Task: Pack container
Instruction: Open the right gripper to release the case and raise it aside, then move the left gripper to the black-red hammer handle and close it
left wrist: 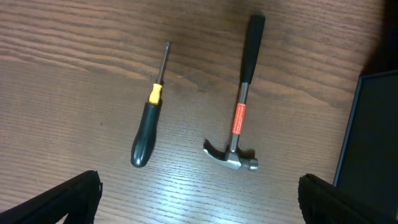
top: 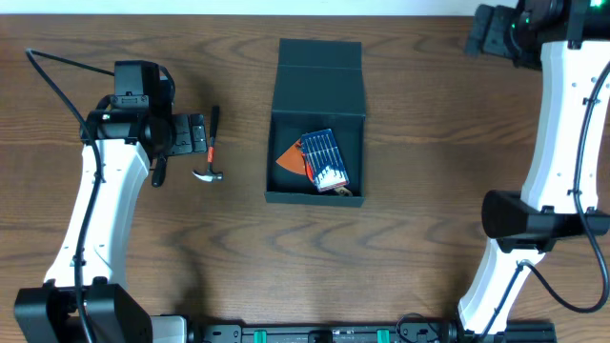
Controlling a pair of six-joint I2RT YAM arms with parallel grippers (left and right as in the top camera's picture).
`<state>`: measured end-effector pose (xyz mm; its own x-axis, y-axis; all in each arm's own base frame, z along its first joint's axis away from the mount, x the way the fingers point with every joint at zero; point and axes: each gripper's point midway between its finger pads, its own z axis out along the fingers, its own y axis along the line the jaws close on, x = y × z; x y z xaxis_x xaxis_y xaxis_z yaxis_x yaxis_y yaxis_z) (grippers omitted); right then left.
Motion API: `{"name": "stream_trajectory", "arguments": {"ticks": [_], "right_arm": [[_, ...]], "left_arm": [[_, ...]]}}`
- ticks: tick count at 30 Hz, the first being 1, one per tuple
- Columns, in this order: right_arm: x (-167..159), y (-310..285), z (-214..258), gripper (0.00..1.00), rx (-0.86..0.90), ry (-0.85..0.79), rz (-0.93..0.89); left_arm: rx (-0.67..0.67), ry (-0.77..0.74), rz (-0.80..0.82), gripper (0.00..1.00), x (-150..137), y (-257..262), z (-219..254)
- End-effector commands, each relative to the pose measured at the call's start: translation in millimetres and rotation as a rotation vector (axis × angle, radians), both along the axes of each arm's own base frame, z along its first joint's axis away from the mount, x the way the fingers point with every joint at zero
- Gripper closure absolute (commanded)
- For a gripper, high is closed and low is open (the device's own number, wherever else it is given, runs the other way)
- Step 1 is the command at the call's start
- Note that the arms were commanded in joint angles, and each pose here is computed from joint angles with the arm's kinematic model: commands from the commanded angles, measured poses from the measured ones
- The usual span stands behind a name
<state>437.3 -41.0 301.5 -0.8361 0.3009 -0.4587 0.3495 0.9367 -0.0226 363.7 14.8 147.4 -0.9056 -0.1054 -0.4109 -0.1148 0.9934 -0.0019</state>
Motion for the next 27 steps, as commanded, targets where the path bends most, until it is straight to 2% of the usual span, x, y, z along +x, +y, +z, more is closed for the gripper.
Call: {"name": "stream_trajectory", "arguments": {"ticks": [1, 10, 27], "right_arm": [[-6, -10, -14, 0.01, 0.022, 0.053, -0.039], [-4, -19, -64, 0.01, 0.028, 0.171, -0.057], [-9, -26, -127, 0.01, 0.029, 0.301, -0.049]], "left_arm": [[0.010, 0.009, -0.026, 0.02, 8, -1, -4], [0.026, 0.111, -0.118, 0.02, 20, -21, -52], [0.041, 0.166, -0.171, 0.02, 28, -28, -89]]}}
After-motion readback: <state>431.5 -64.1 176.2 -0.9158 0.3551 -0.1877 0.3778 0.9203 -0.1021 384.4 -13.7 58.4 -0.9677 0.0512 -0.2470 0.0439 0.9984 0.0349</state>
